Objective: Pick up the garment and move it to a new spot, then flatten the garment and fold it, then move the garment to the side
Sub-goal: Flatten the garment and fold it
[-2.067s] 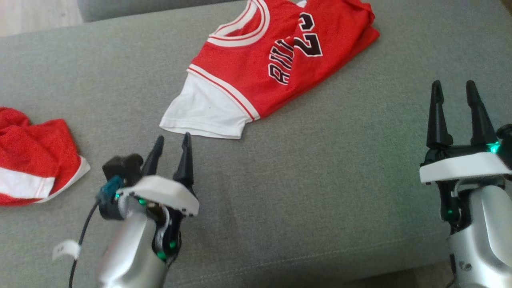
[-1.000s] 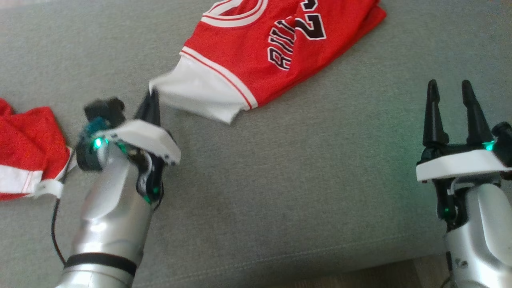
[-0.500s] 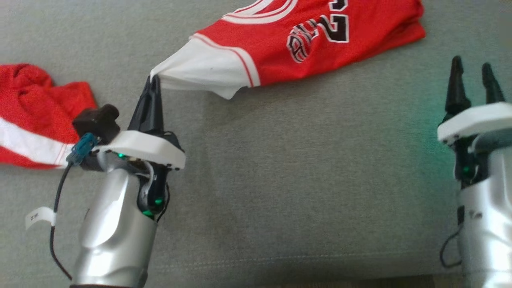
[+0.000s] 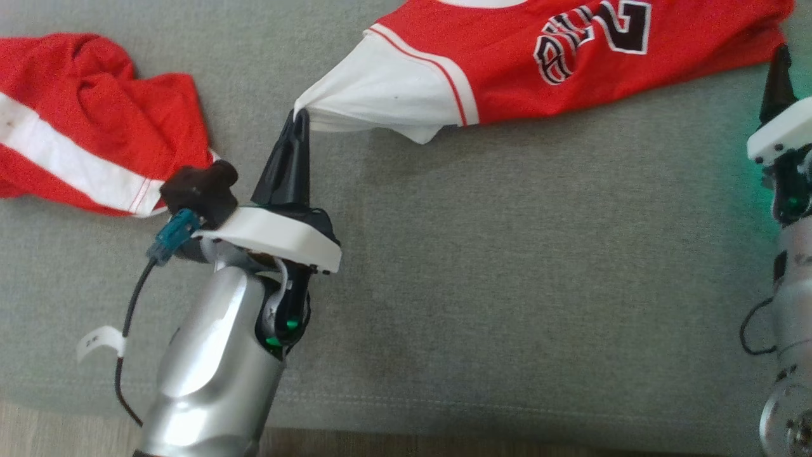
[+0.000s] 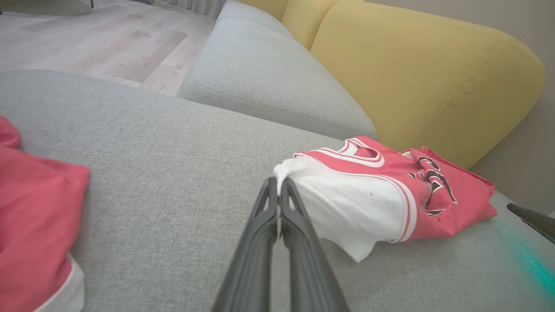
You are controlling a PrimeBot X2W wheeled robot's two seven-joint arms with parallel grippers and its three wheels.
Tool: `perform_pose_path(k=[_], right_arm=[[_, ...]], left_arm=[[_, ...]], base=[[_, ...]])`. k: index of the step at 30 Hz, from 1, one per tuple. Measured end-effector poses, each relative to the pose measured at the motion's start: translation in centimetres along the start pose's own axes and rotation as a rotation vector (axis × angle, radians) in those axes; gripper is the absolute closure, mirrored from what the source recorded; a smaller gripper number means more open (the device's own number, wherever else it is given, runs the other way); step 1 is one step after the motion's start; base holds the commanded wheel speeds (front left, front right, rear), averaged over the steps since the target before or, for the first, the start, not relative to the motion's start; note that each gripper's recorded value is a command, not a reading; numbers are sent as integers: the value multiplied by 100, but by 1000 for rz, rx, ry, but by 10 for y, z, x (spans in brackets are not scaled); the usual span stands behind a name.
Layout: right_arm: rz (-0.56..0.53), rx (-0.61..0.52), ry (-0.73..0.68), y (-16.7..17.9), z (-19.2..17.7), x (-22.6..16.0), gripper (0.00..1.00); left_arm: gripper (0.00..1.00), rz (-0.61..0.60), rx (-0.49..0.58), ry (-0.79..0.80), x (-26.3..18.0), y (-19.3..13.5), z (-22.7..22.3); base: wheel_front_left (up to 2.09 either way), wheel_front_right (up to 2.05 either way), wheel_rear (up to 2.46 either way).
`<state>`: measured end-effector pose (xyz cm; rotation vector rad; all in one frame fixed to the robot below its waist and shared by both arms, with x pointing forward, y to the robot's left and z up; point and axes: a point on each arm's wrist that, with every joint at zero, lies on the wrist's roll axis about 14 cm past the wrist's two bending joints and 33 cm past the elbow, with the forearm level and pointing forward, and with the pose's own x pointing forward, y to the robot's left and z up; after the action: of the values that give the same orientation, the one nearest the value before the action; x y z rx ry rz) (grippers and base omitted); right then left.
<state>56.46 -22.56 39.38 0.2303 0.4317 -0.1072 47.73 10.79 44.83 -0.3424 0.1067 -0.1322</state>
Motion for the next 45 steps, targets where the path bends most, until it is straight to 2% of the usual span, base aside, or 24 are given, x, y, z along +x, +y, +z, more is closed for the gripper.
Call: perform_pose_path(k=[9, 11, 19, 28, 36, 43, 45], right_arm=[[5, -15, 68, 7, -15, 25, 0], [3, -22, 73, 6, -15, 27, 100], [22, -75, -15, 11, 7, 19, 100], [17, -83, -141, -4, 46, -20, 100], [13, -124, -370, -19, 122, -76, 100], [32, -173, -644, -15, 198, -153, 100], [34, -190, -680, -13, 210, -166, 100]], left_arm=[[100, 24, -2, 15, 2, 8, -6], [100, 22, -1, 13, 3, 8, -5], [100, 19, -1, -18, 3, 4, 7], [100, -5, -32, -122, 1, -10, 47], [100, -72, -119, -233, -14, -36, 91], [100, -189, -168, -401, -37, -75, 156], [100, -207, -176, -433, -43, -81, 168]], base=[[0, 0, 0], [0, 0, 0], [0, 0, 0], [0, 0, 0], [0, 0, 0], [0, 0, 0], [0, 0, 0]])
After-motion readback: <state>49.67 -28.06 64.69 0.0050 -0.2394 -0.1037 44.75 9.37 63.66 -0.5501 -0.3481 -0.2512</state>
